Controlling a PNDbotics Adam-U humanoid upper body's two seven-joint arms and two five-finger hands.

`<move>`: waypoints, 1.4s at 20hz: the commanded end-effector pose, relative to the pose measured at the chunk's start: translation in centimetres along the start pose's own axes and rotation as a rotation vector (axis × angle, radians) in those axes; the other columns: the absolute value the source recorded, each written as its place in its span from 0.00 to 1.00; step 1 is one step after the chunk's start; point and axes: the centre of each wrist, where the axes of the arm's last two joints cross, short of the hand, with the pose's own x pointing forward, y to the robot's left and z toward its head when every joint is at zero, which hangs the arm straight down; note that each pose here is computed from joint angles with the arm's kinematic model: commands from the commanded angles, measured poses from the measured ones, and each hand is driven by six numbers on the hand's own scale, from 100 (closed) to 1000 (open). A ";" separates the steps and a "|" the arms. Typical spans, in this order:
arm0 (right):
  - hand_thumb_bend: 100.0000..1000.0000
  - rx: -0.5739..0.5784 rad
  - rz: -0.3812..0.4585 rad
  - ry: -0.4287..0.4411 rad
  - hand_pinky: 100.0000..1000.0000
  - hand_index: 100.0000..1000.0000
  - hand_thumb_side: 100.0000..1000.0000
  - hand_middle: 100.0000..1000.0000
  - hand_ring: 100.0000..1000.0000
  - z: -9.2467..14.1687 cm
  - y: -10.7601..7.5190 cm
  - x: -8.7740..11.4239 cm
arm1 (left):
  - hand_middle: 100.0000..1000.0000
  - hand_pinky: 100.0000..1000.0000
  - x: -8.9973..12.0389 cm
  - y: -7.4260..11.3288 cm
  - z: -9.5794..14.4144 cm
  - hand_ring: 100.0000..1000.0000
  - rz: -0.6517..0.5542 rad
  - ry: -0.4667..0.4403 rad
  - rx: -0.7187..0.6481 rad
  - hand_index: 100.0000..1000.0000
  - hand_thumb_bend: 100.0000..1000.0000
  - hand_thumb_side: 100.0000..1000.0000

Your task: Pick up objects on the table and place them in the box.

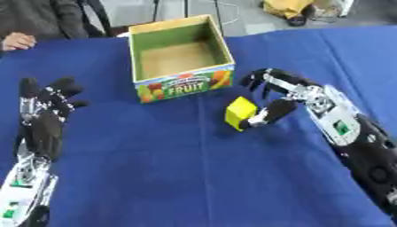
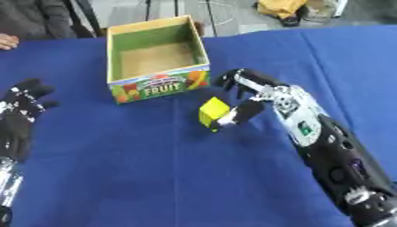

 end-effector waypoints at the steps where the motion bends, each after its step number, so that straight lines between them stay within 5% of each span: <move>1: 0.73 -0.031 0.065 -0.017 0.51 0.83 0.40 0.74 0.73 -0.3 -1.1 1.0 | 0.59 0.68 0.7 0.1 -0.5 0.80 -0.006 -0.024 -0.013 0.76 0.79 1.00; 12: 0.66 -0.084 0.172 0.006 0.45 0.79 0.38 0.70 0.63 -1.1 -0.2 1.9 | 0.59 0.68 0.7 0.0 -0.5 0.79 -0.005 -0.025 -0.016 0.76 0.80 1.00; 13: 0.55 -0.085 0.174 0.007 0.33 0.78 0.30 0.66 0.51 -1.1 -0.2 1.9 | 0.59 0.68 0.7 0.0 -0.5 0.79 -0.005 -0.025 -0.016 0.76 0.80 1.00; 21: 0.34 -0.096 0.176 0.022 0.20 0.74 0.16 0.62 0.42 -1.2 0.3 1.7 | 0.59 0.68 0.7 0.0 -0.5 0.79 -0.005 -0.025 -0.015 0.76 0.80 1.00; 28: 0.32 -0.155 0.155 0.008 0.13 0.70 0.13 0.57 0.36 -0.9 -0.8 1.8 | 0.58 0.68 0.7 0.1 -0.5 0.79 -0.006 -0.023 -0.011 0.76 0.80 1.00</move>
